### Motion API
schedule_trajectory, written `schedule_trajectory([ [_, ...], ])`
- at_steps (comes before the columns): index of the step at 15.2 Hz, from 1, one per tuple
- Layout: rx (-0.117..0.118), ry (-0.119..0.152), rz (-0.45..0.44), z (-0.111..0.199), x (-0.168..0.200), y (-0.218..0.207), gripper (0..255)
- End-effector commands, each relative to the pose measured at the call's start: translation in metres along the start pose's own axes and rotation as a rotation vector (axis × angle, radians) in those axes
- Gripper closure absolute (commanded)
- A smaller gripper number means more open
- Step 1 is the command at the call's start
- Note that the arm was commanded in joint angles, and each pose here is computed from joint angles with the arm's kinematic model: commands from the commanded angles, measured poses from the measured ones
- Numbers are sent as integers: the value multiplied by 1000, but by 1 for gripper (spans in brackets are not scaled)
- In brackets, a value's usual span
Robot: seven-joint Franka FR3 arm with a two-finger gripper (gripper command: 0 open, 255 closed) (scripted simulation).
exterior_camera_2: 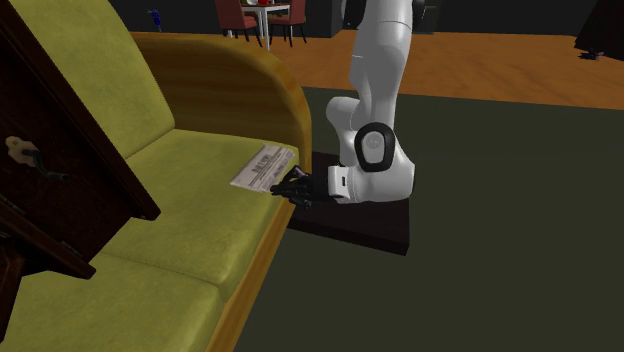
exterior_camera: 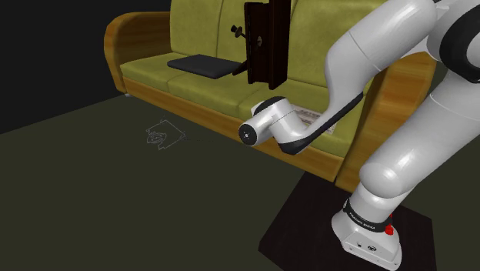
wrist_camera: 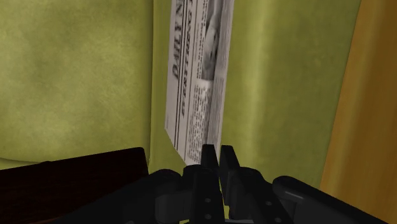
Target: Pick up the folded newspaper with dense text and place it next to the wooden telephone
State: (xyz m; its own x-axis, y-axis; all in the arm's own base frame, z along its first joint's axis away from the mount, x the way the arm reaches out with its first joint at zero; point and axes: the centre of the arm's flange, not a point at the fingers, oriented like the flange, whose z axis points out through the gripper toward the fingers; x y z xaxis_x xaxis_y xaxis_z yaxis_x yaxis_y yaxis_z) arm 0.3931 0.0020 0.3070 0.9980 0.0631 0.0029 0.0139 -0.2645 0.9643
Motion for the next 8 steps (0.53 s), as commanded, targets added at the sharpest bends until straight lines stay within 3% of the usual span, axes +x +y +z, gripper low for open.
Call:
schedule_trajectory([
  [1,1,-1,0,-1,0,5,255],
  [8,1,-1,0,-11,0,41,255],
])
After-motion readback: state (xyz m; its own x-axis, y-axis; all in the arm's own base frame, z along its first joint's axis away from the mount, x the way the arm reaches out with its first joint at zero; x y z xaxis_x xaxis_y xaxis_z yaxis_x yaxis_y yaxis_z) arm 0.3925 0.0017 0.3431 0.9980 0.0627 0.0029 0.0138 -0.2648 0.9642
